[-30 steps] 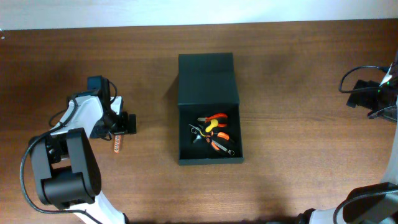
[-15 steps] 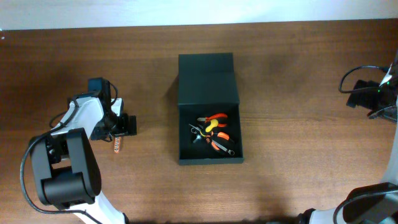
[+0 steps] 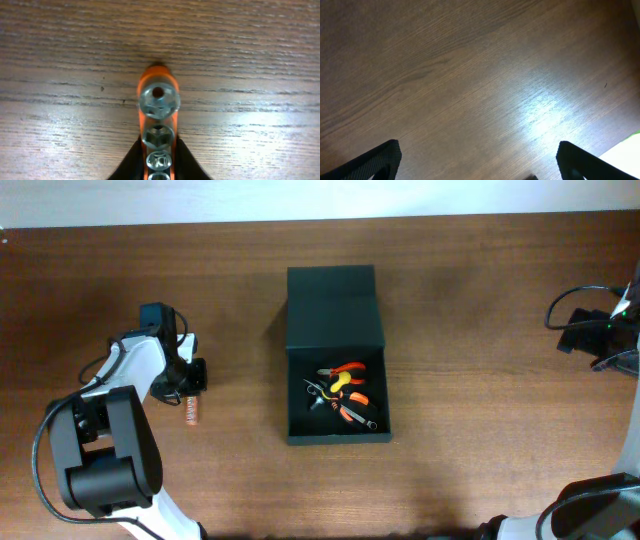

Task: Pack container
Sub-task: 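Lower the left gripper and close it on the orange socket rail, then lift the socket rail and carry it right over the box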

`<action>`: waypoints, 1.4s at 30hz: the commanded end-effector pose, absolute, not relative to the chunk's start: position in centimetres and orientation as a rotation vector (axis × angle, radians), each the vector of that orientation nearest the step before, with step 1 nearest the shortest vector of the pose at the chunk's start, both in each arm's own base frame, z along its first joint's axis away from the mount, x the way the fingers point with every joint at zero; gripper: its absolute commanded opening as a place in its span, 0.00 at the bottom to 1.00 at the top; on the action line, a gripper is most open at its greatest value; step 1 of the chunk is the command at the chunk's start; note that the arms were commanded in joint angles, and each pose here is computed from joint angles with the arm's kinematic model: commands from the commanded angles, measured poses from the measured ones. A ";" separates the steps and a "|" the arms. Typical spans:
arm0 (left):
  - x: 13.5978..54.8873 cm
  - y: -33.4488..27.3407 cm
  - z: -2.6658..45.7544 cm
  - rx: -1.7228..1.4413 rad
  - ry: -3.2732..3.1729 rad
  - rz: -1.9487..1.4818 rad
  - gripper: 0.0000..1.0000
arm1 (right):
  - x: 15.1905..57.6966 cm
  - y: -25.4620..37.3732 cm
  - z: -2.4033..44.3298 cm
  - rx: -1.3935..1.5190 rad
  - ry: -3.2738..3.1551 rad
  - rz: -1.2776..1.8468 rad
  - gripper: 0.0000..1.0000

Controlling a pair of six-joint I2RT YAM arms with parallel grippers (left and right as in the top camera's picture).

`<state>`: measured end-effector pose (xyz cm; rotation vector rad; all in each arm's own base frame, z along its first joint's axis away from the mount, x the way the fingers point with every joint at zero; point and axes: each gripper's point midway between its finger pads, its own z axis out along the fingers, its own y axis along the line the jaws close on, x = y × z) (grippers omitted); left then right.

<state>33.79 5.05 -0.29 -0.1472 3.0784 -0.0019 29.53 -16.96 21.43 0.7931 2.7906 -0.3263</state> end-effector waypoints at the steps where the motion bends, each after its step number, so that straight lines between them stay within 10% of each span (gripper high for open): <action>1: 33.1 4.5 -1.1 -0.179 3.104 -0.062 0.03 | 29.2 -17.0 22.0 0.798 2.771 -0.332 0.99; 14: 37.8 3.9 10.2 -0.020 3.001 -0.057 0.02 | 29.2 -17.0 22.0 0.798 2.771 -0.332 0.99; 23: 40.3 -9.3 22.2 0.441 2.664 -0.342 0.02 | 29.2 -17.0 22.0 0.797 2.771 -0.332 0.99; 42: 33.0 -27.6 17.0 1.131 2.596 -0.453 0.02 | 29.2 -17.0 22.0 0.798 2.771 -0.332 0.99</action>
